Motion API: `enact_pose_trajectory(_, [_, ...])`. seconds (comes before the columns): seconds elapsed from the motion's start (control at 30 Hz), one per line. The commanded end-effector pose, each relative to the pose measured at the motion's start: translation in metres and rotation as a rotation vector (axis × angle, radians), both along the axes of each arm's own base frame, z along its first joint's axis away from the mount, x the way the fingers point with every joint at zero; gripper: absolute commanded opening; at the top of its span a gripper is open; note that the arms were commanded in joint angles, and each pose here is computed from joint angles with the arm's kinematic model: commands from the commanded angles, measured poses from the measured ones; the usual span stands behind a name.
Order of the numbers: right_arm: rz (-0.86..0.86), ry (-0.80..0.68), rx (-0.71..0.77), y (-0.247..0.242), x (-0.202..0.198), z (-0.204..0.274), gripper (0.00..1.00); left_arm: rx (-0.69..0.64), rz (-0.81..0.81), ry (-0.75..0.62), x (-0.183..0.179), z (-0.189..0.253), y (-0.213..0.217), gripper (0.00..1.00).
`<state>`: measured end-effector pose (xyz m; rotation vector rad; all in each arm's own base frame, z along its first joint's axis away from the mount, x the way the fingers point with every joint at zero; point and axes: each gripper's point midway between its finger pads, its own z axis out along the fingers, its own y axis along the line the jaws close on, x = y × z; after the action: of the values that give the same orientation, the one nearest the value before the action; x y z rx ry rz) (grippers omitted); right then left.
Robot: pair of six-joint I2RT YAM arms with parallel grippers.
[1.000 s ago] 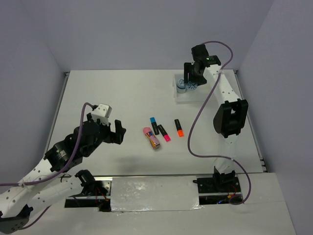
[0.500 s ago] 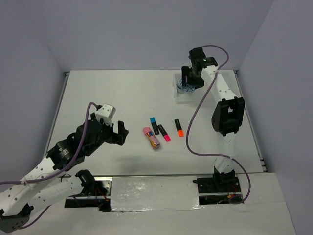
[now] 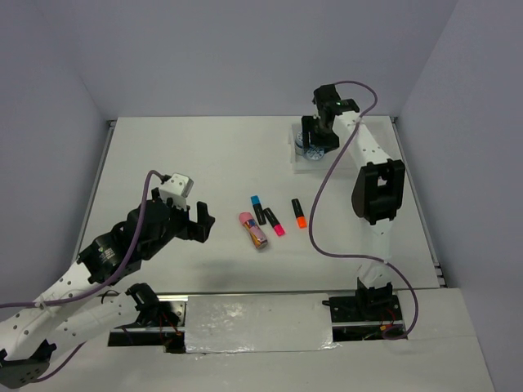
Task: Sort the stationery into containers
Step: Place the stationery in the storage box, then pick up the pen from the center of the board.
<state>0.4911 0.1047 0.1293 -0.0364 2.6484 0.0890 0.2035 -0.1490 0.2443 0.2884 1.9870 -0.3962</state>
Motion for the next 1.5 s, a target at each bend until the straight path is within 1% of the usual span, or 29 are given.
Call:
enact_pose_trajectory(0.0, [0.016, -0.044, 0.005, 0.001, 0.014, -0.001, 0.00, -0.017, -0.023, -0.046, 0.003, 0.014, -0.003, 0.99])
enact_pose_trajectory(0.27, [0.019, -0.059, 0.010, 0.002, 0.017, -0.001, 0.00, -0.019, -0.029, -0.050, 0.002, 0.015, -0.003, 0.99])
enact_pose_trajectory(0.43, [0.018, -0.028, -0.002, 0.000, 0.015, -0.007, 0.00, -0.020, -0.025, -0.051, 0.002, 0.015, -0.003, 0.99])
enact_pose_trajectory(0.5, [0.010, -0.018, -0.012, -0.002, 0.015, -0.011, 0.02, -0.021, -0.025, -0.051, 0.002, 0.015, -0.002, 0.99])
enact_pose_trajectory(0.6, [0.006, -0.009, -0.010, -0.003, 0.016, -0.014, 0.17, -0.023, -0.028, -0.051, 0.001, 0.016, -0.002, 0.99])
enact_pose_trajectory(0.67, [0.003, -0.005, -0.009, -0.003, 0.016, -0.016, 0.23, -0.023, -0.028, -0.051, 0.001, 0.016, -0.002, 0.99])
enact_pose_trajectory(0.7, [0.005, 0.000, -0.007, -0.001, 0.016, -0.018, 0.32, -0.023, -0.028, -0.051, 0.001, 0.015, -0.002, 0.99])
enact_pose_trajectory(0.73, [0.001, -0.002, -0.001, -0.001, 0.017, -0.018, 0.36, -0.024, -0.034, -0.051, 0.000, 0.016, -0.003, 0.99])
enact_pose_trajectory(0.8, [0.001, -0.003, 0.001, 0.000, 0.017, -0.019, 0.40, -0.024, -0.034, -0.051, 0.000, 0.016, -0.003, 0.99])
enact_pose_trajectory(0.83, [0.000, -0.007, 0.003, 0.000, 0.019, -0.018, 0.45, -0.024, -0.036, -0.051, 0.000, 0.016, -0.003, 0.99])
enact_pose_trajectory(0.93, [-0.007, -0.016, 0.001, -0.001, 0.022, -0.014, 0.56, -0.022, -0.039, -0.050, 0.000, 0.015, -0.004, 0.99])
enact_pose_trajectory(0.97, [-0.009, -0.027, 0.000, -0.001, 0.024, -0.009, 0.58, -0.023, -0.041, -0.051, 0.000, 0.015, -0.004, 0.99])
enact_pose_trajectory(1.03, [-0.013, -0.035, 0.004, 0.000, 0.026, -0.004, 0.90, -0.023, -0.046, -0.049, 0.000, 0.015, -0.005, 0.99])
enact_pose_trajectory(1.07, [-0.012, -0.048, 0.010, 0.001, 0.028, 0.001, 1.00, -0.024, -0.049, -0.050, 0.000, 0.015, -0.005, 0.99])
enact_pose_trajectory(1.3, [-0.013, -0.131, 0.052, 0.007, 0.037, 0.040, 1.00, -0.023, -0.048, -0.047, 0.000, 0.014, -0.005, 0.99])
enact_pose_trajectory(1.4, [-0.027, -0.163, 0.074, 0.007, 0.028, 0.059, 1.00, -0.020, -0.027, -0.046, 0.002, 0.014, -0.003, 1.00])
enact_pose_trajectory(1.43, [-0.019, -0.209, 0.098, 0.011, 0.030, 0.071, 1.00, -0.029, -0.011, -0.045, 0.002, 0.014, -0.001, 0.99])
enact_pose_trajectory(1.47, [0.003, -0.224, 0.148, 0.017, 0.012, 0.085, 1.00, -0.033, 0.002, -0.044, 0.003, 0.014, 0.000, 1.00])
